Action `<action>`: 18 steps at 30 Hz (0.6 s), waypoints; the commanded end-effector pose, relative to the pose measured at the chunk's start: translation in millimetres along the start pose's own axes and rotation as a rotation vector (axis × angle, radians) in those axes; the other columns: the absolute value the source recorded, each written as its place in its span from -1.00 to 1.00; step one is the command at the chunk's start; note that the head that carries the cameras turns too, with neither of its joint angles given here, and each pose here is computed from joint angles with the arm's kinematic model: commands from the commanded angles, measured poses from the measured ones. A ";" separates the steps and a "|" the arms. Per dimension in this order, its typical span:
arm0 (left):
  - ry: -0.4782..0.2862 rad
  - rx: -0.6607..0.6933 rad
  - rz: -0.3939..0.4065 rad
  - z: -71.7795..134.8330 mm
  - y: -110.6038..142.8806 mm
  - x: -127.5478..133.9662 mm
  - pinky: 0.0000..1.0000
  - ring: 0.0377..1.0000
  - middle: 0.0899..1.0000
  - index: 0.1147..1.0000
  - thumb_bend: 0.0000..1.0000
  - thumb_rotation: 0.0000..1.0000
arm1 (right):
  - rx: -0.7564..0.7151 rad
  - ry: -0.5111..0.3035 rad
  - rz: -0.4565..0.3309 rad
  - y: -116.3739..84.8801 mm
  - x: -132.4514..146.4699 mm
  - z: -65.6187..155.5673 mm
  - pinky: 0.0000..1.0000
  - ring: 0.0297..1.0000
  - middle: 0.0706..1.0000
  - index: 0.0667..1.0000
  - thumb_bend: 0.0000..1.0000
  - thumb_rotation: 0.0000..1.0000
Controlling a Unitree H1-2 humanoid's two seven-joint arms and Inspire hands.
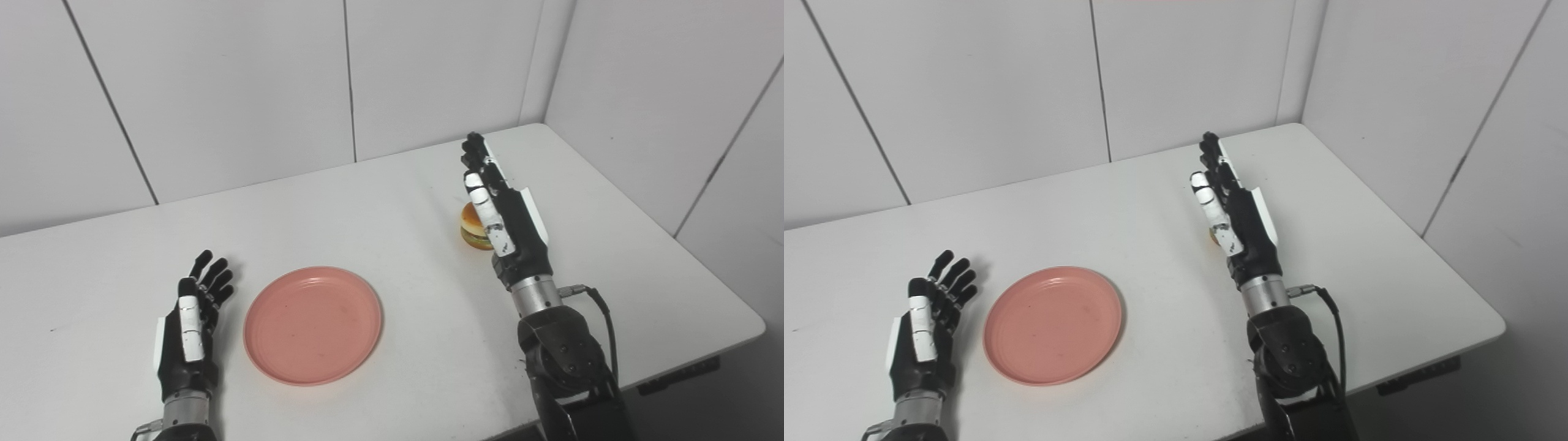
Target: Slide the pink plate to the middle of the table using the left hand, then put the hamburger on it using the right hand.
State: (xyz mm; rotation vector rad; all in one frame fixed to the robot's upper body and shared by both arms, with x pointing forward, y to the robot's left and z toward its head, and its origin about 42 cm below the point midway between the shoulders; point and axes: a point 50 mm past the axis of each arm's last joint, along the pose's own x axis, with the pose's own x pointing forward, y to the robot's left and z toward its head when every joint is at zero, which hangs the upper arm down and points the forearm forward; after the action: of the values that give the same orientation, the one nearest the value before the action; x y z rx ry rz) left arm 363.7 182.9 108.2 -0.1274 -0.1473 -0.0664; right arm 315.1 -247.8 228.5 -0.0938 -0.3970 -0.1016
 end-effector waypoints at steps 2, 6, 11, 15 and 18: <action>0.056 0.002 0.012 -25.2 14.1 -22.2 0.70 0.67 0.63 0.60 0.57 1.00 | -0.017 -0.088 -0.032 -4.7 12.0 14.9 0.99 0.96 0.91 0.91 0.37 0.67; 0.060 0.004 0.004 -26.1 14.4 -23.5 0.71 0.68 0.65 0.62 0.58 1.00 | -0.032 -0.099 -0.039 -11.7 13.5 13.5 1.00 0.99 0.93 0.93 0.32 0.70; 0.069 -0.009 0.015 -26.4 12.8 -24.6 0.70 0.70 0.66 0.64 0.56 1.00 | -0.064 -0.102 -0.057 -19.6 17.9 13.7 1.00 0.97 0.93 0.92 0.31 0.70; 0.056 -0.021 0.022 -27.3 14.2 -24.2 0.69 0.70 0.66 0.64 0.51 1.00 | -0.100 -0.098 -0.067 -26.0 22.1 13.8 1.00 0.96 0.92 0.90 0.36 0.68; 0.052 -0.016 0.019 -26.9 14.7 -25.1 0.70 0.71 0.68 0.65 0.50 1.00 | -0.190 -0.115 -0.050 -32.7 31.7 16.6 0.97 0.95 0.93 0.93 0.36 0.71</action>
State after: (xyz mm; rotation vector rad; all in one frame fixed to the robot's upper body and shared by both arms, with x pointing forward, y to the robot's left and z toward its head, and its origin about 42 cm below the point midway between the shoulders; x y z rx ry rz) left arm 365.6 189.3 110.4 -0.1462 -0.1808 -0.0689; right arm 325.9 -277.1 232.8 -0.2265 -0.3921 -0.1804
